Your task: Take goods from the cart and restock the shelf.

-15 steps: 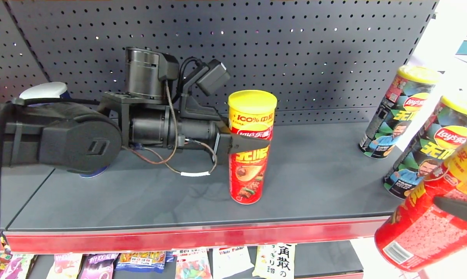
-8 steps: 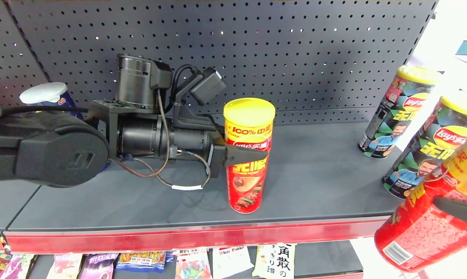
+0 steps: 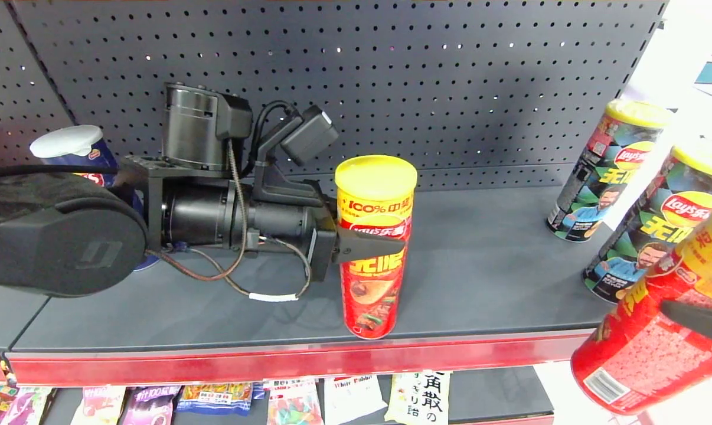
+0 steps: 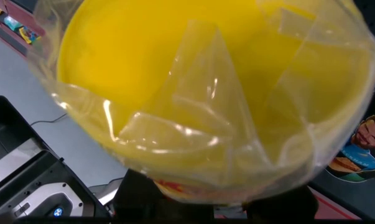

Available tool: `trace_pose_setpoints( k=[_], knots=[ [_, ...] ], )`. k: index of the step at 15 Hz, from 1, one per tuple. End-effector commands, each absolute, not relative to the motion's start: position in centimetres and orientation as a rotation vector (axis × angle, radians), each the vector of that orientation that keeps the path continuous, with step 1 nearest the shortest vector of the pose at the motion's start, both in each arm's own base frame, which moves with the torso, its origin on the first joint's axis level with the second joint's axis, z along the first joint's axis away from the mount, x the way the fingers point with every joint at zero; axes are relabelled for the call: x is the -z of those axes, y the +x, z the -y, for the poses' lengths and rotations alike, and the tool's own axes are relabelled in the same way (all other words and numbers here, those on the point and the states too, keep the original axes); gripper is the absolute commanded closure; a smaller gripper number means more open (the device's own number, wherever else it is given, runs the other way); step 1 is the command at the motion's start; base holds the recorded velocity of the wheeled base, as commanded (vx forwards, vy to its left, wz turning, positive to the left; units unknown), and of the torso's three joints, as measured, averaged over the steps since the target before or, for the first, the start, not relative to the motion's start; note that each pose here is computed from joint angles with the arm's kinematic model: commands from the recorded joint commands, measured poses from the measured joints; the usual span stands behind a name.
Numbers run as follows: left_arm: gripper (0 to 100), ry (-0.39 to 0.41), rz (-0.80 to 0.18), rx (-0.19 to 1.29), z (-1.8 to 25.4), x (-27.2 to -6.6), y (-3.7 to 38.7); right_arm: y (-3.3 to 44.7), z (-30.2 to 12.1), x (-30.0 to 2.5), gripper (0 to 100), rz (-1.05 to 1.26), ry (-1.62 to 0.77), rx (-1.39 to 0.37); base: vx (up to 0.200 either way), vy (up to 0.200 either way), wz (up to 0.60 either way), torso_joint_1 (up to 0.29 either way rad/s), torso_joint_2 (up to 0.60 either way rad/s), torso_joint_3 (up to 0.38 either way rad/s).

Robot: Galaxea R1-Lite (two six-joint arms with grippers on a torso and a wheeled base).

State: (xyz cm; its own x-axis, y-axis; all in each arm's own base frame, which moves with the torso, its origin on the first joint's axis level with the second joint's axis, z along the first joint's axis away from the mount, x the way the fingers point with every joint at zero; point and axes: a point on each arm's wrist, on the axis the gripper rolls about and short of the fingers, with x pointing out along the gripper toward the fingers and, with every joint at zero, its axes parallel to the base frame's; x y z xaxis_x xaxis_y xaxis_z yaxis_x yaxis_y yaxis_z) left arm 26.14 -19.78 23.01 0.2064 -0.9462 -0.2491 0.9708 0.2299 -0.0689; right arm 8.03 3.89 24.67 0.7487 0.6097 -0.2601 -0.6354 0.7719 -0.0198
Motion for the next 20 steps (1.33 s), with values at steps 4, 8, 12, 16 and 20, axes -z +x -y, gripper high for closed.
trace_pose_setpoints(
  k=[4, 8, 12, 16, 20],
  knots=[
    [100, 0.112, -0.284, 1.344, 19.4, -22.4, 25.3, 8.1, -3.9, -24.7, 100, -0.246, -0.109, -0.685, 0.0, 0.0, 0.0, 0.0, 0.0, 0.0],
    [0, 0.113, -0.293, 1.344, 19.4, -22.1, 25.2, 8.2, -3.9, -24.8, 100, -0.245, -0.109, -0.684, 0.0, 0.0, 0.0, 0.0, 0.0, 0.0],
    [0, 0.115, -0.285, 1.334, 19.2, -21.9, 25.1, 10.5, -5.0, -26.0, 100, -0.266, -0.115, -0.695, 0.0, 0.0, 0.0, 0.0, 0.0, 0.0],
    [0, 0.124, -0.275, 1.274, 17.8, -21.4, 23.7, 14.5, -6.7, -28.3, 100, -0.252, -0.136, -0.705, 0.0, 0.0, 0.0, 0.0, 0.0, 0.0],
    [0, 0.117, -0.29, 1.234, 15.4, -21.2, 21.8, 17.7, -9.5, -28.4, 100, -0.199, -0.141, -0.764, 0.0, 0.0, 0.0, 0.0, 0.0, 0.0]
  ],
)
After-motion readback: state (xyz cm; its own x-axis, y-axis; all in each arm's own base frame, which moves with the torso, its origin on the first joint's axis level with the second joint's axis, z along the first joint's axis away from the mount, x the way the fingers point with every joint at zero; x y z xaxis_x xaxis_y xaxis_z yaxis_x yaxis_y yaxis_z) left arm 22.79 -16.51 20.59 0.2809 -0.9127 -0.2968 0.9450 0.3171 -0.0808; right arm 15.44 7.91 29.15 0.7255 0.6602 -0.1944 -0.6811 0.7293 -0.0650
